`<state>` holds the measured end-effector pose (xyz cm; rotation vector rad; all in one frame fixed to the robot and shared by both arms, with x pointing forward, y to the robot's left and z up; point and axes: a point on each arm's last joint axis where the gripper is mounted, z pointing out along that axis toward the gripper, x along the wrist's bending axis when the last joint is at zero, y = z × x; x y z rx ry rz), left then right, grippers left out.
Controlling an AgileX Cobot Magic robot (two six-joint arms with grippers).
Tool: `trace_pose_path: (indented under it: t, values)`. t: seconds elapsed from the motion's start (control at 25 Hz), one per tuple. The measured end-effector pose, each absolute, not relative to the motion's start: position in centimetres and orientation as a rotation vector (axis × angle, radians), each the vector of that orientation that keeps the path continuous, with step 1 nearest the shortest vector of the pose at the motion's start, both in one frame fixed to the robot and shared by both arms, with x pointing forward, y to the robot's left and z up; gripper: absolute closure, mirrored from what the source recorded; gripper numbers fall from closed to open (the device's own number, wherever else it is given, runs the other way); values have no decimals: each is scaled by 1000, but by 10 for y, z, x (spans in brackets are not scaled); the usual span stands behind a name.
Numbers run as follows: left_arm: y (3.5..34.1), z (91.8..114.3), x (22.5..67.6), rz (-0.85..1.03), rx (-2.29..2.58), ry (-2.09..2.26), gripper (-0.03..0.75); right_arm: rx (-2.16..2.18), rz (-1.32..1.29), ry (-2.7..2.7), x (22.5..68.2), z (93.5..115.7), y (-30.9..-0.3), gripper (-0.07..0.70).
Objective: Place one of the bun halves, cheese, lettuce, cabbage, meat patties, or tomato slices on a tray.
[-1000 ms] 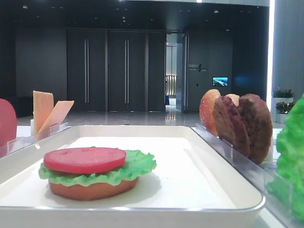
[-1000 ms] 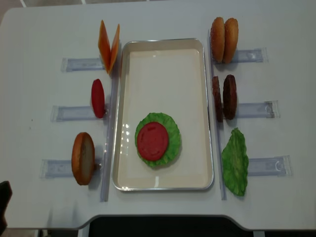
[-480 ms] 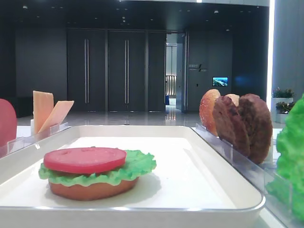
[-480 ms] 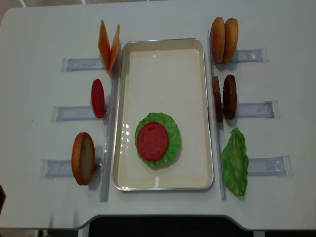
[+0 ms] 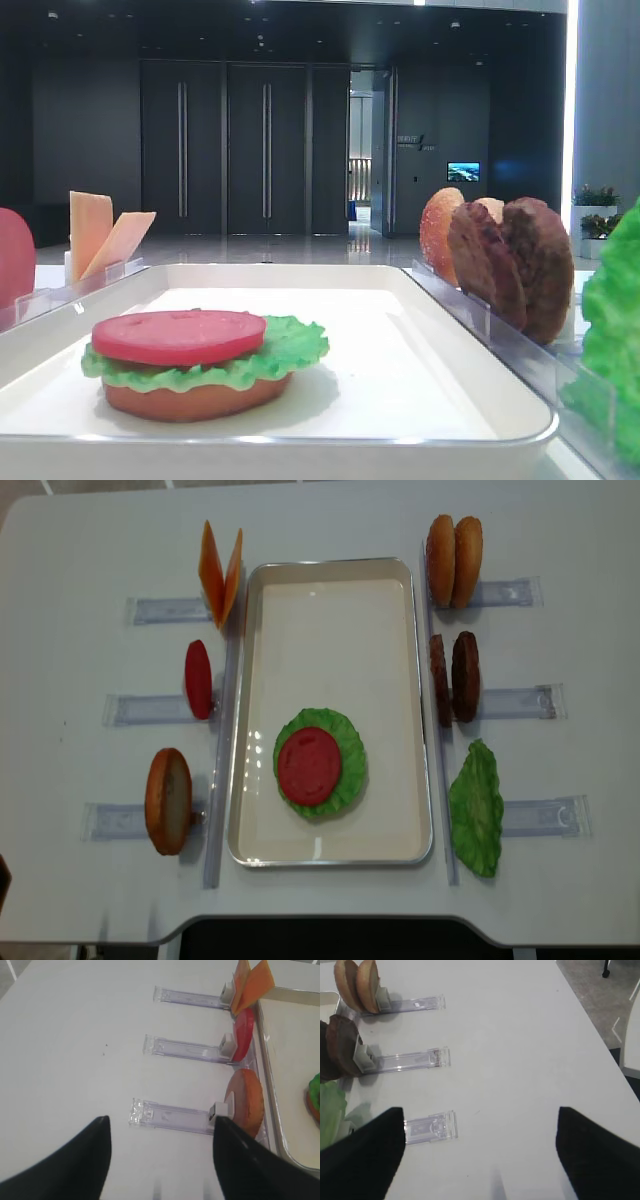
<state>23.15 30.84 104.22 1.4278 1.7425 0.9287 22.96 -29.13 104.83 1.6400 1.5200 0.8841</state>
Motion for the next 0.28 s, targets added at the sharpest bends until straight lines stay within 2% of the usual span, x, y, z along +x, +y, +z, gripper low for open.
trace_pose_path:
  t: [0.28]
  values:
    - [308, 1042, 231, 929, 1428, 1742, 231, 1640, 884, 1520, 230, 1048, -291, 50]
